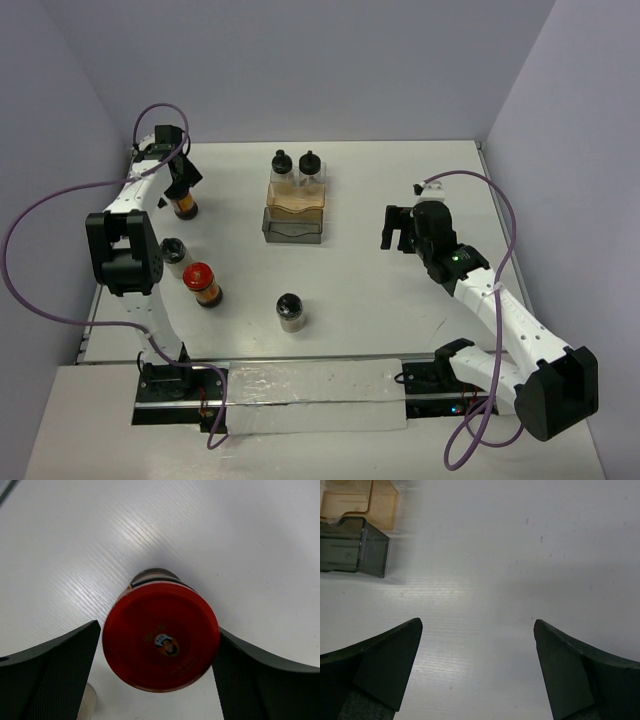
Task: Organize the condiment bottles
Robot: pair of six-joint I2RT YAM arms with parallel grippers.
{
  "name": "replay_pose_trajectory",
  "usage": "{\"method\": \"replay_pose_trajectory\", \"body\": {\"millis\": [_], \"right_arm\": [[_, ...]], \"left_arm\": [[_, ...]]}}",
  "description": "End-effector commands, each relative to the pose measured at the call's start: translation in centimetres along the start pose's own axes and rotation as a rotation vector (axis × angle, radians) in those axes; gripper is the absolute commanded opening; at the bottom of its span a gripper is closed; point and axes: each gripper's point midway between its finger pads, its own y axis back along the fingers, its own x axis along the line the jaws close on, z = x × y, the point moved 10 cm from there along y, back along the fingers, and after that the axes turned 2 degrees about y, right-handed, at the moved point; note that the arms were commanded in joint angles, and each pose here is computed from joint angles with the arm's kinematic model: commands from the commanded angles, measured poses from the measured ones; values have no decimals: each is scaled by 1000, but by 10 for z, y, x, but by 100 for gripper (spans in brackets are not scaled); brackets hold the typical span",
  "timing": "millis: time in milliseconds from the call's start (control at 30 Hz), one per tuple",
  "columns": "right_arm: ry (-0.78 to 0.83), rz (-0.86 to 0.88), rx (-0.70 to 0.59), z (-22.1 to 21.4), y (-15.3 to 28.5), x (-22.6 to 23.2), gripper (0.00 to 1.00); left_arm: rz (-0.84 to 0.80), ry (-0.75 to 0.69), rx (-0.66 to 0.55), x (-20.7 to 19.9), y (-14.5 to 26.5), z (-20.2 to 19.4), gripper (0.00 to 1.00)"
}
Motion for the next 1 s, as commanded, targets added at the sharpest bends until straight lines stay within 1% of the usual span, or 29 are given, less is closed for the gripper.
{"method": "replay_pose_trajectory", "body": {"millis": [0, 200, 267, 467, 533, 600, 633, 667, 700, 767, 900, 967], "right_arm": [[-11, 13, -67, 14, 9, 3, 100], [-12, 11, -69, 15, 10, 2, 100], [-11, 16, -68, 14, 10, 3, 100], [-11, 10, -65, 13, 10, 2, 100], [-11, 12, -67, 14, 10, 2, 100], [-11, 11, -66, 13, 10, 2, 100], [-11, 12, -68, 13, 10, 2, 100], [-12, 12, -69, 14, 10, 2, 100], [-12, 12, -69, 14, 10, 2, 100], [-12, 13, -70, 14, 11, 2, 100], [-13, 16, -76, 15, 11, 2, 100], [-14, 17, -76, 14, 11, 2, 100]], "left_arm": [[-20, 75, -65, 1, 2, 22, 94], [-21, 87, -59, 1, -2, 23, 91], [-22, 92, -57, 3, -3, 24, 89], [-31, 95, -60, 3, 1, 23, 61], [-31, 92, -63, 5, 3, 23, 45], [-37, 95, -79, 7, 10, 26, 34], [-49, 99, -95, 8, 17, 30, 21], [-58, 96, -104, 9, 23, 32, 14], [-66, 89, -109, 10, 27, 34, 11], [-98, 64, -124, 10, 40, 40, 10], [-163, -34, -160, 6, 77, 48, 11], [-191, -99, -182, -5, 101, 44, 10]]}}
